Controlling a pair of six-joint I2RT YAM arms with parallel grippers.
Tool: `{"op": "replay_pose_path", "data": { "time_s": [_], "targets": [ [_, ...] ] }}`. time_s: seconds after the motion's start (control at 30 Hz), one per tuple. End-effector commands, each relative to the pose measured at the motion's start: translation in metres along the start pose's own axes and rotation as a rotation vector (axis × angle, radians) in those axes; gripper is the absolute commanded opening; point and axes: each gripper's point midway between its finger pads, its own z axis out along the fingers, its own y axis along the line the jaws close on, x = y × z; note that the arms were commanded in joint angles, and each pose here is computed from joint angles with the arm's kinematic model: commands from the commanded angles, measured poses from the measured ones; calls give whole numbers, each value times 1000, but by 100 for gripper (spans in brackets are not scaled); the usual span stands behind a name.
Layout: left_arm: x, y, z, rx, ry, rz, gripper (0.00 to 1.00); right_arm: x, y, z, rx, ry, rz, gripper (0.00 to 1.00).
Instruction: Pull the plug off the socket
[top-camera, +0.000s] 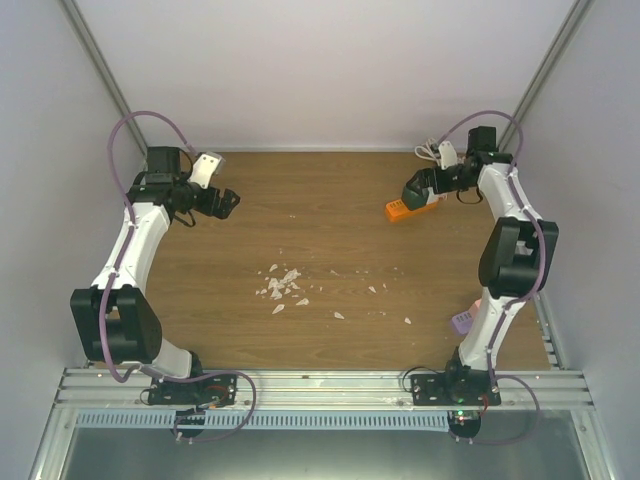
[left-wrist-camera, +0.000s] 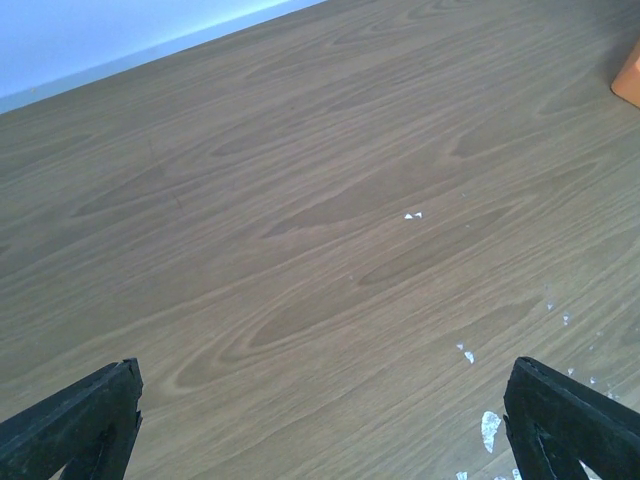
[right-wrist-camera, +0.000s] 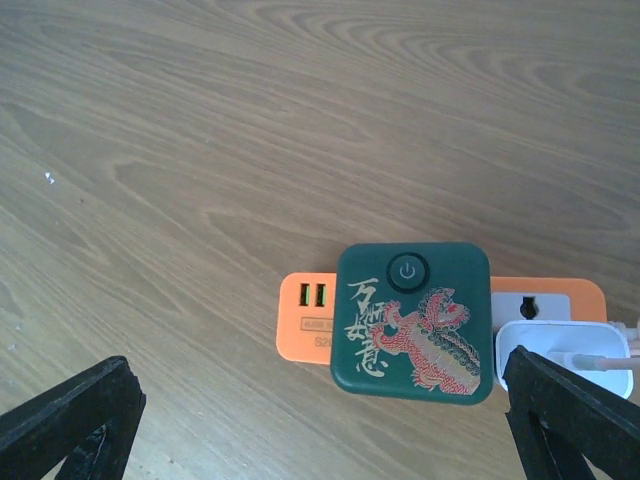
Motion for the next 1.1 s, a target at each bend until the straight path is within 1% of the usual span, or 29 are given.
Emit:
{"op": "replay_pose_path", "data": {
  "time_s": [0.0,0.27,0.47,0.6,0.7,0.83,0.97,1.07],
  "targets": [
    [-14,3,-6,-35,-45,30,99,-6,-7,10,23,-2,29,100],
    [-20,4,-10,-51,-61,37,99,-3,-10,26,-1,15,41,100],
    [-20,5,-17,-74,-71,52,99,3,-17,35,29,36,57,100],
    [-19,5,-19,-82,-74,55,99,8,-12,41,12,52,65,100],
    [-17,4,-19,-83,-73,56,99,19,-6,46,-6,79,77,100],
    [-18,2,-22,-88,-87,67,99,34,-8,49,22,95,94,100],
    [-18,-1,-25,-80,-99,80,99,38,-7,46,38,87,97,100],
    [-19,-2,-26,-79,-100,83,99,28,-6,38,56,45,81,99]
  ]
}}
